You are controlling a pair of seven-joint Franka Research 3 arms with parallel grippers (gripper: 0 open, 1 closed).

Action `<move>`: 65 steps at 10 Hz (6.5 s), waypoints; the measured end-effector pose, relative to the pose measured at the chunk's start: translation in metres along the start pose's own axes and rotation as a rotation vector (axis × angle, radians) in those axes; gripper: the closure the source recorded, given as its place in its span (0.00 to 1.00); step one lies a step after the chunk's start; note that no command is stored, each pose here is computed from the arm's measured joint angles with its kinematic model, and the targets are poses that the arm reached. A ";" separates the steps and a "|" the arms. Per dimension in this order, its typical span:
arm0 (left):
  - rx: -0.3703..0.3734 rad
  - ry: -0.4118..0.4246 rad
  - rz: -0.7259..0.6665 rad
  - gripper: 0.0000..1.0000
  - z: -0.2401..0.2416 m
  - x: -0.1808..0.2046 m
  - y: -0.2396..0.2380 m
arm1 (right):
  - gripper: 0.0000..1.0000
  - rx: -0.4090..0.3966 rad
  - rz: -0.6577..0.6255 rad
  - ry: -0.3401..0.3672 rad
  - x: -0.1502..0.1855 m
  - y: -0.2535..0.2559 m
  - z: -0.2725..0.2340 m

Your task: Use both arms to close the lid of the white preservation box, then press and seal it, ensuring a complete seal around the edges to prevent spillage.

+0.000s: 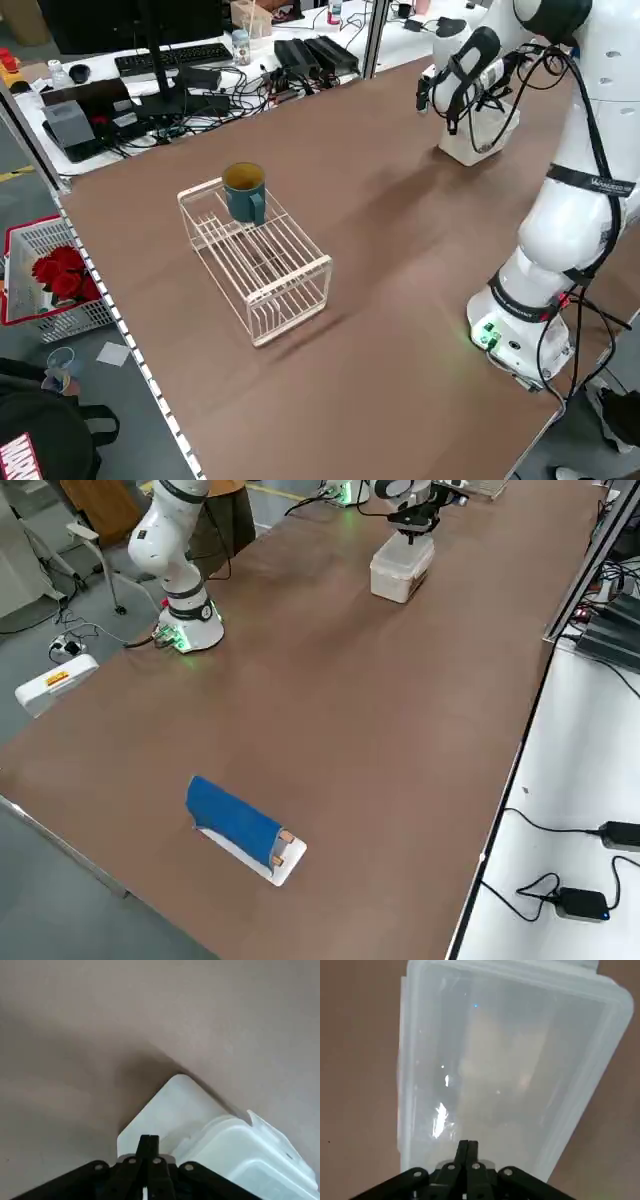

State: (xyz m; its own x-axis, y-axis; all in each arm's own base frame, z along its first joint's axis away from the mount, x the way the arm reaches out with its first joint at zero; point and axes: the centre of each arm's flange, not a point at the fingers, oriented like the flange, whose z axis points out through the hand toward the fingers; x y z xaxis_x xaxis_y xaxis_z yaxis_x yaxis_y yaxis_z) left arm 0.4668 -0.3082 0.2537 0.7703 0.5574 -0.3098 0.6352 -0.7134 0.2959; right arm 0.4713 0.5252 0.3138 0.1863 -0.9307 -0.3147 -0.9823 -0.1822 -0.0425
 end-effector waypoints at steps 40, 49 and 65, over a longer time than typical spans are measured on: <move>0.002 0.008 -0.022 0.99 0.007 -0.003 0.011 | 0.99 0.005 0.006 0.000 0.002 -0.003 -0.001; 0.125 0.039 0.033 0.99 -0.049 0.029 0.023 | 0.99 -0.011 0.025 0.041 0.023 -0.020 -0.019; 0.105 0.105 -0.112 0.99 0.033 -0.153 0.163 | 0.99 -0.209 -0.087 -0.360 0.276 -0.037 -0.076</move>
State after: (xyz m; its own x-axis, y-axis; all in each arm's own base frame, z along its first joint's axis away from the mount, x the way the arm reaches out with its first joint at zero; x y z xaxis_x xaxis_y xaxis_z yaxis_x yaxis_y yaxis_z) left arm 0.4503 -0.5237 0.3192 0.7000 0.6734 -0.2378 0.7124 -0.6816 0.1669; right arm 0.5604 0.2512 0.3008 0.2143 -0.7457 -0.6309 -0.9316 -0.3502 0.0975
